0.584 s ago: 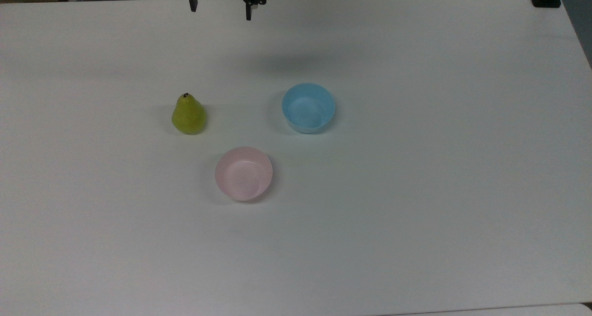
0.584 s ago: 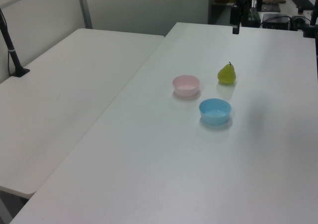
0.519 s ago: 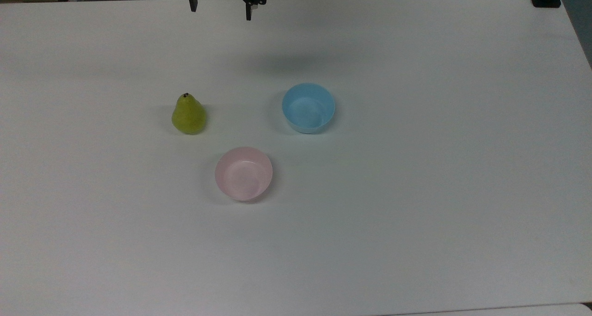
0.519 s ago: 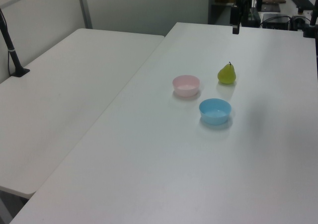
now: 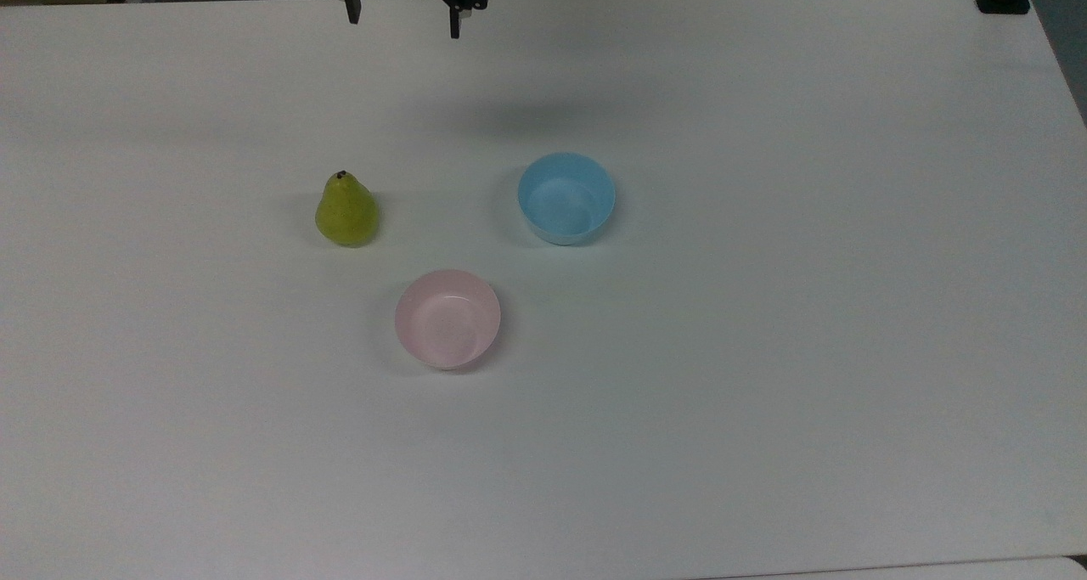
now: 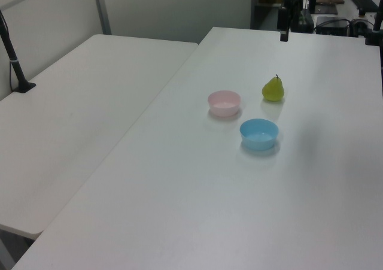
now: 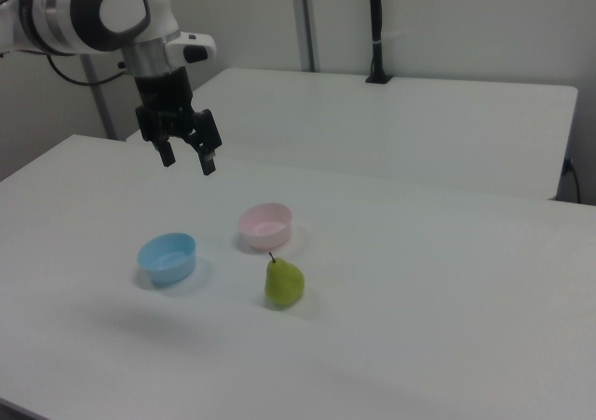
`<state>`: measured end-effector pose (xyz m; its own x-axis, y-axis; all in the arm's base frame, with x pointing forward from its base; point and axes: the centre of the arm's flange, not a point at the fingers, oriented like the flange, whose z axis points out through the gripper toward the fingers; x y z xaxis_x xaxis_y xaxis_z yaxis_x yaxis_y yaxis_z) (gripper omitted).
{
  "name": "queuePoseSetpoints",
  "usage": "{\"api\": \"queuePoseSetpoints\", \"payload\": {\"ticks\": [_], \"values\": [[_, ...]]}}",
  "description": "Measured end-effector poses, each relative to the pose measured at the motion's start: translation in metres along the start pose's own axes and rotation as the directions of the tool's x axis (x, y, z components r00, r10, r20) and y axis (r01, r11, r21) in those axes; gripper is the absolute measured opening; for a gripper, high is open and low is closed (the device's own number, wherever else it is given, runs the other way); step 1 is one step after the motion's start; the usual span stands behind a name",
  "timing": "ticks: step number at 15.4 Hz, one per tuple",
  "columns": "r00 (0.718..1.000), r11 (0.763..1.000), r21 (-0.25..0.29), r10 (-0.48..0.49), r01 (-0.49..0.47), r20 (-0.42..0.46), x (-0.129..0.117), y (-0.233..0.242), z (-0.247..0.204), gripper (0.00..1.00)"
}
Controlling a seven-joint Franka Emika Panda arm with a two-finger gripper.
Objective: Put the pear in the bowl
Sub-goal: 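Move the open gripper over the yellow-green pear and lower onto it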
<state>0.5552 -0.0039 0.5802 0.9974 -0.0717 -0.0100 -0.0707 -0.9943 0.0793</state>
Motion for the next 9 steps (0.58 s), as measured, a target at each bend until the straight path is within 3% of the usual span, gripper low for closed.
{"api": "queuePoseSetpoints", "payload": {"ticks": [9], "values": [[0.994, 0.994, 0.006, -0.113, 0.113, 0.002, 0.016, 0.085, 0.034, 1.0]]}}
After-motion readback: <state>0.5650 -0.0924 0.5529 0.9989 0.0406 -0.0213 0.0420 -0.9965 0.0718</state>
